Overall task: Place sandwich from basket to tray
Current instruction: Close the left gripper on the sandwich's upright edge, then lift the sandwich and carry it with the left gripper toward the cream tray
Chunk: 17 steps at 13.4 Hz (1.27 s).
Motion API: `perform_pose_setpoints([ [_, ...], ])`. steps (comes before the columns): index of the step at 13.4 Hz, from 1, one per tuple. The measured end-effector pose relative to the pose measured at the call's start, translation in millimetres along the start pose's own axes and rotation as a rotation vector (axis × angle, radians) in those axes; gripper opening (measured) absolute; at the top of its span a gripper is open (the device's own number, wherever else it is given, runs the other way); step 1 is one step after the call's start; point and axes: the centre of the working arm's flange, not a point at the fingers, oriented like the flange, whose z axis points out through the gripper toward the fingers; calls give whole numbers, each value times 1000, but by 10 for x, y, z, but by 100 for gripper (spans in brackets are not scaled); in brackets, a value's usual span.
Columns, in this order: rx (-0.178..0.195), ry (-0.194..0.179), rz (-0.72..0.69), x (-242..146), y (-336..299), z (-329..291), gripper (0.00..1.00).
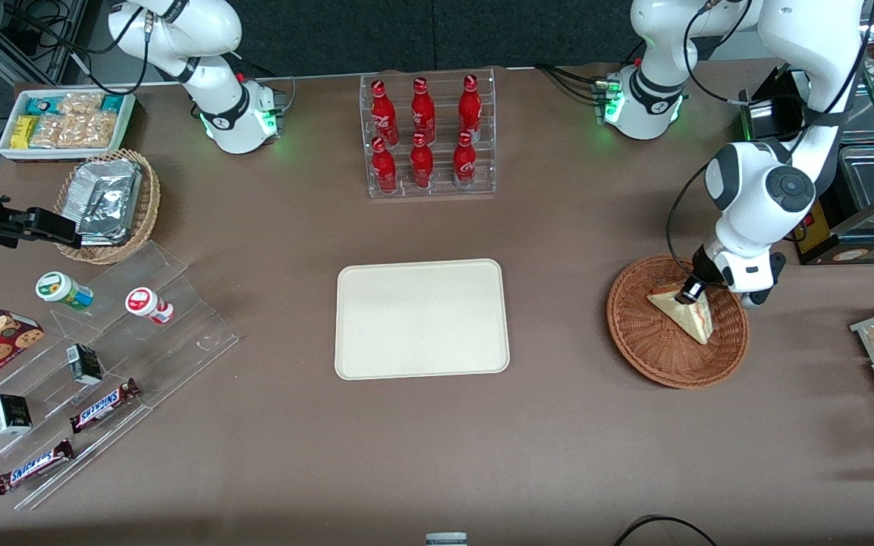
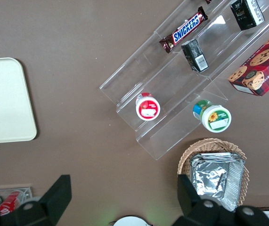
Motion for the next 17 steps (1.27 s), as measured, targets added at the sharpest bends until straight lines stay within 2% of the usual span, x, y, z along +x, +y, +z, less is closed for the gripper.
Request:
perform_pose_setpoints([
  [1, 18, -15, 8, -8, 54, -87, 28],
  [2, 49, -39, 19, -22, 120, -215, 26],
  [4, 120, -93, 76, -108, 295, -580, 16],
  [5, 145, -113, 120, -195, 425, -804, 15],
  [8, 186, -145, 243, -622, 891, -1360, 15],
  [12, 177, -144, 408, -1390, 1362, -1603, 15],
  [17, 164, -166, 584, -2304, 1998, -1429, 15],
])
